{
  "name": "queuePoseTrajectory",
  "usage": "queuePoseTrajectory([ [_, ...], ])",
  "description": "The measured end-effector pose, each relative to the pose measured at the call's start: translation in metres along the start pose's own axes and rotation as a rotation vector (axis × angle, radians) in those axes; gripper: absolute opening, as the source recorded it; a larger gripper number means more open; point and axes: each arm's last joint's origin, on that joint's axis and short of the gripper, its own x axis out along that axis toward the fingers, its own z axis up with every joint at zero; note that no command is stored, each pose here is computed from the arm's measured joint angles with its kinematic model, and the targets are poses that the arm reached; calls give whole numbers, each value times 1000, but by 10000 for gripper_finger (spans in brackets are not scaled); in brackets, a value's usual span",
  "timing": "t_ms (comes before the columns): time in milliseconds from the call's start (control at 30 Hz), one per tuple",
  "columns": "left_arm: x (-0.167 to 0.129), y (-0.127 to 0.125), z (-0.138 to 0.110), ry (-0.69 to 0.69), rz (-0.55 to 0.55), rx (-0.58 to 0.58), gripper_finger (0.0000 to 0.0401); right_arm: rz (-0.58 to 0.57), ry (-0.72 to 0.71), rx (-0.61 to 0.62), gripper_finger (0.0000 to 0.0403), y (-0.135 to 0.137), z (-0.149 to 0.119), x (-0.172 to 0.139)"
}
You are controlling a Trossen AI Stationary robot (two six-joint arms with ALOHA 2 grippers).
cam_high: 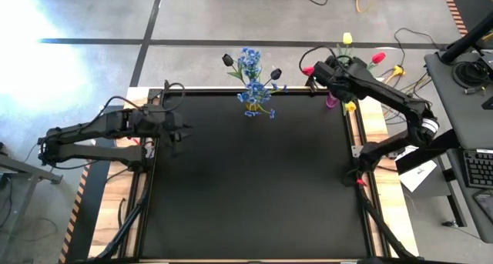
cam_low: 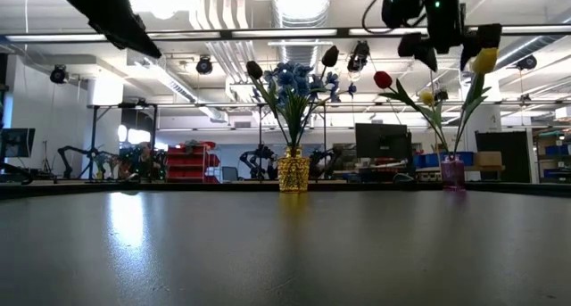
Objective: Sort flowers into vase by color
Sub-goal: Return to Home Position
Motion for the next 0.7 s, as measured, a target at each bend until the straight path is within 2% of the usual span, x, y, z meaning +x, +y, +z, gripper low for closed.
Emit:
queuePoseTrajectory([
  [100, -10, -1, -1, -48, -65, -50, 100, 98, -19, 31, 249, -1, -2, -20],
  [200, -21, 0, -1, -94, -91, -104, 100, 209, -9, 5, 249, -3, 2, -43],
  [400, -39, 3, 2, -166, -91, -203, 100, 532, 23, -200, 251, -12, 6, -105],
  [500, -46, 4, 10, -215, -101, -331, 100, 740, -11, -297, 245, -21, 0, -145],
  [633, -53, 9, 21, -283, -23, -497, 100, 1020, -38, -493, 227, -42, -15, -194],
  [700, -54, 8, 24, -312, -40, -489, 100, 1163, -25, -588, 214, -56, -24, -214],
])
